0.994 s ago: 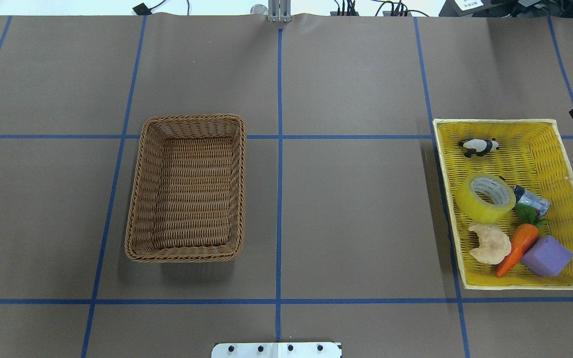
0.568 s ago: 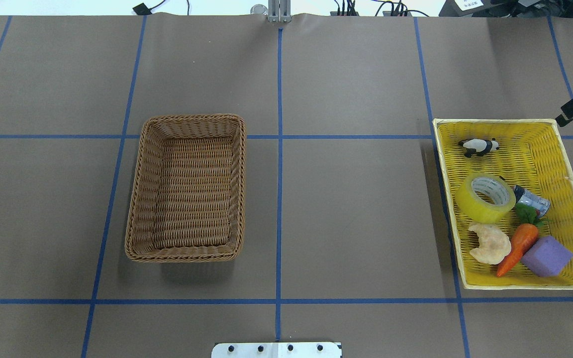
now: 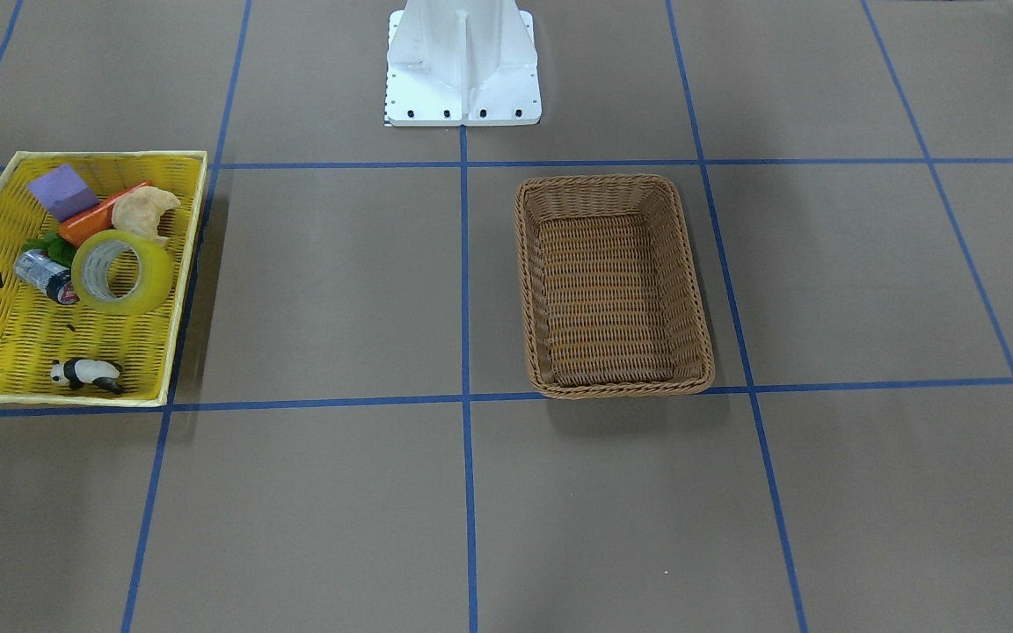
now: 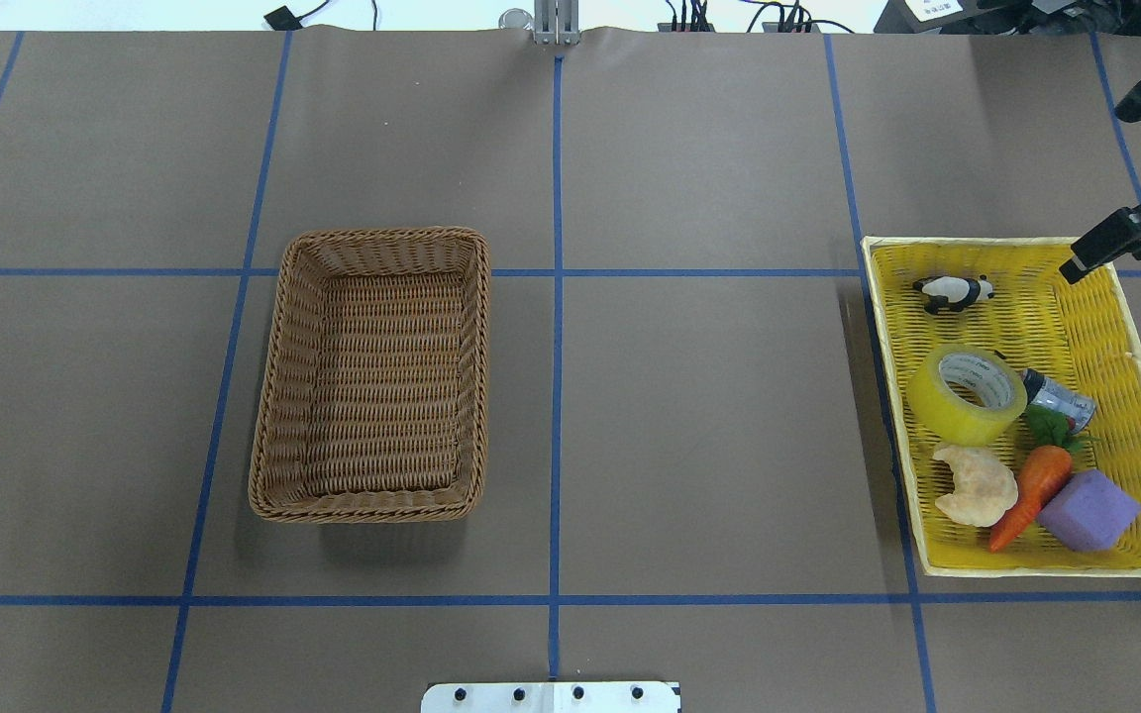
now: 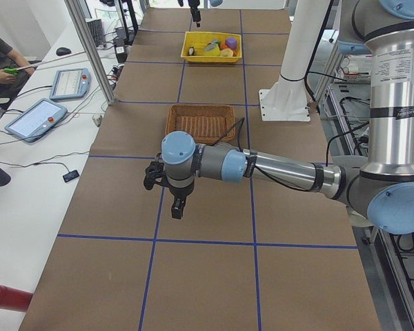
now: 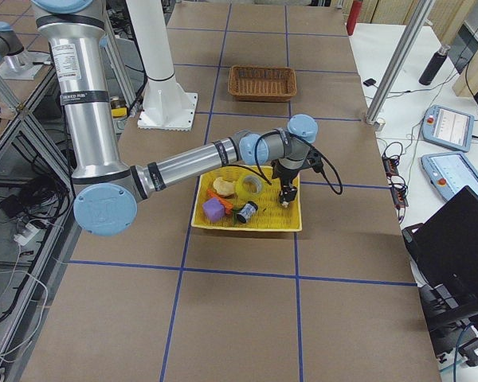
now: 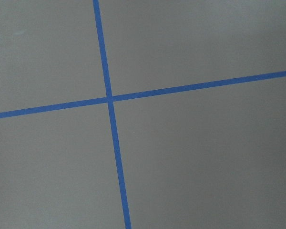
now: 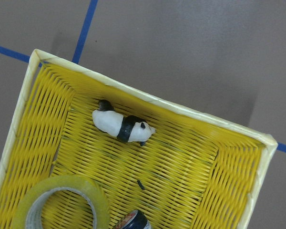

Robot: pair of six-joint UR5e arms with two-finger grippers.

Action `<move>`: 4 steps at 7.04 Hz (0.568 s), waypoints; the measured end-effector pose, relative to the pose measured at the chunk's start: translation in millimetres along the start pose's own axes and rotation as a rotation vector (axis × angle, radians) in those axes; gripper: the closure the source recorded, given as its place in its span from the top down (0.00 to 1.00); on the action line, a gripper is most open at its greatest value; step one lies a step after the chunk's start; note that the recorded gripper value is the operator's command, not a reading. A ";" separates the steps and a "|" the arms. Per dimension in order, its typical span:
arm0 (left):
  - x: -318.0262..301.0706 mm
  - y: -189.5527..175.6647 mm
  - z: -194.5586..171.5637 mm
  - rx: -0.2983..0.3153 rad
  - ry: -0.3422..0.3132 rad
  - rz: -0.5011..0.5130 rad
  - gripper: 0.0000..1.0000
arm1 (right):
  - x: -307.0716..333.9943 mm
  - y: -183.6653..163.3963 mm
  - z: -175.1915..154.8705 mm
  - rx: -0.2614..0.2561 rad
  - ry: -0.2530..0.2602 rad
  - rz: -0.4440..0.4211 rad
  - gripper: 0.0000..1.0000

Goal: Move tape to another basket

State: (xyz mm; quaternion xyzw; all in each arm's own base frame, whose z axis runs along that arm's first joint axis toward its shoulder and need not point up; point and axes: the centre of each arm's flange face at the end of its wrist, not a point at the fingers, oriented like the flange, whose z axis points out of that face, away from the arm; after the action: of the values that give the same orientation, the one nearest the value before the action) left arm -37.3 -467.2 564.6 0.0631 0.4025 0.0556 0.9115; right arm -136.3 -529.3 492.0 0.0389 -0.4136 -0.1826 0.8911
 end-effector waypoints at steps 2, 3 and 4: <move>0.2 0.2 -0.1 0.000 0.001 -0.001 0.98 | -10.7 0.6 32.7 0.010 -0.054 -0.101 0.99; 0.3 0.2 -0.1 0.000 0.002 -0.001 0.98 | -11.1 -1.1 52.4 0.025 -0.068 -0.157 0.99; 0.5 0.2 0.0 0.000 0.002 -0.001 0.98 | -10.0 -1.7 71.8 0.038 -0.079 -0.204 0.99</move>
State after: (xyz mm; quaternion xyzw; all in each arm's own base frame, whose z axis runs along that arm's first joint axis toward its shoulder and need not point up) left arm -36.9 -467.0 564.3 0.0629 0.4037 0.0554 0.9111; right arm -196.6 -521.4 531.4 0.0903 -0.4458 -0.2658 0.8500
